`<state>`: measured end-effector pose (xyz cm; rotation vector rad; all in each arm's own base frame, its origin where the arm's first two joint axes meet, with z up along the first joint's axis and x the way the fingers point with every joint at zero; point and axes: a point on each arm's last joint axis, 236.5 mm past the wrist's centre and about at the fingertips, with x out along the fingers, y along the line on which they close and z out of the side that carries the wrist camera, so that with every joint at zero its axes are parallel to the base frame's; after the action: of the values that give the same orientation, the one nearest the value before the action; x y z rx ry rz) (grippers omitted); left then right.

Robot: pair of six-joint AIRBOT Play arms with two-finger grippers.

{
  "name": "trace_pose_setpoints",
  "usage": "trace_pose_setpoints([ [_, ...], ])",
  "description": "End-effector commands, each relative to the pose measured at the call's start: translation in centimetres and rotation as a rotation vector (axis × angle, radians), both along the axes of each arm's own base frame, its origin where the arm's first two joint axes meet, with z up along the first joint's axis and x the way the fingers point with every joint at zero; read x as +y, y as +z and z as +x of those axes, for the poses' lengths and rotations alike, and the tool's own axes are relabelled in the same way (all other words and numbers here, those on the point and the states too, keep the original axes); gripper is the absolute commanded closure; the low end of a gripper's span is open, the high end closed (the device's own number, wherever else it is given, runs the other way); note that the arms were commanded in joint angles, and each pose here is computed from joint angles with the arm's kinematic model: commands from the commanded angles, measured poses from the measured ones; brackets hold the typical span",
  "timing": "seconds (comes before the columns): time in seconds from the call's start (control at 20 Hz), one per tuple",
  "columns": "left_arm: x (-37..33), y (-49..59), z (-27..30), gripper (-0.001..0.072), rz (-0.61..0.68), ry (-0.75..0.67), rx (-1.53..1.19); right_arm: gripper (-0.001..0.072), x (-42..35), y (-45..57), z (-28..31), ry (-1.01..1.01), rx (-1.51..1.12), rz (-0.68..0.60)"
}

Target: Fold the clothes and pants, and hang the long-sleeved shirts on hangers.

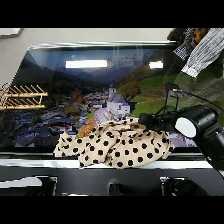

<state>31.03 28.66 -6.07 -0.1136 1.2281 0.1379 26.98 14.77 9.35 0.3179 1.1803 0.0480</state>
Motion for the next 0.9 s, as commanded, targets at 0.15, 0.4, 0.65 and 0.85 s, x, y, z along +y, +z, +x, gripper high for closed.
trace_pose_setpoints([
  [0.15,-0.5,11.0,4.6,0.0691,0.143,-0.021,-0.234,0.0689,-0.4,-0.4,-0.7,-0.002,0.033,-0.020],
  [0.4,-3.1,22.3,7.5,0.0692,0.266,-0.017,-0.541,0.0689,-0.9,-0.5,-0.7,0.001,0.031,-0.041],
  [0.65,-14.3,24.0,6.8,0.0692,0.193,-0.302,-0.518,0.0690,-1.6,-0.4,-0.3,-0.006,0.014,-0.072],
  [0.85,-25.5,23.1,3.2,0.0693,0.133,-0.549,-0.530,0.0690,-1.7,-0.4,-0.1,-0.014,0.011,-0.075],
])
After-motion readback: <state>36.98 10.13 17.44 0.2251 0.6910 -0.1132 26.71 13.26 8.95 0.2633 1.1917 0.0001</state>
